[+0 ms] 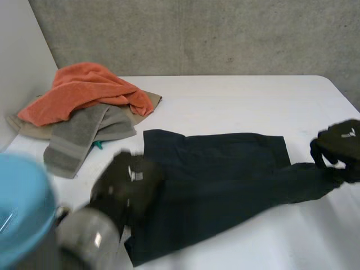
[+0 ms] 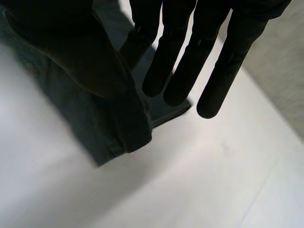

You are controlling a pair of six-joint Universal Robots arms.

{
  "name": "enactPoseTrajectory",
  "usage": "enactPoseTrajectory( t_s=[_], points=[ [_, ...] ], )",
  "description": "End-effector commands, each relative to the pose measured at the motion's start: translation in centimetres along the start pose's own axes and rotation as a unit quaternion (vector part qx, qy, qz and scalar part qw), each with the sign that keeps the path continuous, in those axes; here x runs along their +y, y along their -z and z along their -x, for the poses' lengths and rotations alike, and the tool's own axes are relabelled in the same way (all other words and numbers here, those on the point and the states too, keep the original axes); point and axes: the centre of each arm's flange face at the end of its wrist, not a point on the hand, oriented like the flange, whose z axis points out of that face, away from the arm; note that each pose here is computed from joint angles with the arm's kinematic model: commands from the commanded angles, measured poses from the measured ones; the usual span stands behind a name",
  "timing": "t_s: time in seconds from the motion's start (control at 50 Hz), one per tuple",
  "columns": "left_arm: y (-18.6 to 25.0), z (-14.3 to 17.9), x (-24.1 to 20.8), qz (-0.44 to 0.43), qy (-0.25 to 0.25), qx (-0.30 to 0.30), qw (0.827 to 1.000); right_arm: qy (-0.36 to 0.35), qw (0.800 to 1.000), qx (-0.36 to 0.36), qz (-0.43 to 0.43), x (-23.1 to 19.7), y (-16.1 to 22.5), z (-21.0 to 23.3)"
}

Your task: Fold the laundry.

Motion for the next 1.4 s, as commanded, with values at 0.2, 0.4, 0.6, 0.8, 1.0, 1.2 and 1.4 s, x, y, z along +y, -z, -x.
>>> enactPoseTrajectory(
  t_s=[0.2, 0.4, 0.6, 0.8, 1.0, 1.2, 1.4],
  points=[
    [-17.5, 4.3, 1.2, -0.082, -0.064, -0.143, 0.984, 0.053, 0.990, 0.085, -0.095, -1.5, -12.2, 2.7],
    [-23.8, 5.3, 3.5, -0.087, -0.099, -0.150, 0.980, 0.068, 0.976, 0.153, -0.142, -0.9, -19.4, 2.5],
    [-24.5, 5.6, 1.8, -0.141, -0.103, -0.188, 0.966, 0.061, 0.958, 0.207, -0.188, -1.8, -21.9, 1.2],
    [-19.2, 6.1, -2.2, -0.170, -0.093, -0.196, 0.961, -0.030, 0.985, 0.125, -0.116, -3.7, -13.4, 1.7],
    [-14.2, 4.4, -1.6, -0.161, -0.077, -0.157, 0.971, -0.124, 0.992, 0.031, 0.021, 2.8, -10.5, 1.8],
    [-13.6, 2.9, -0.7, -0.155, -0.049, -0.131, 0.978, -0.125, 0.991, 0.050, 0.008, 5.9, -13.3, 2.4],
    [-12.9, 2.2, -1.4, -0.165, -0.048, -0.126, 0.977, -0.113, 0.984, 0.130, -0.034, 5.0, -11.8, -0.8]
  ],
)
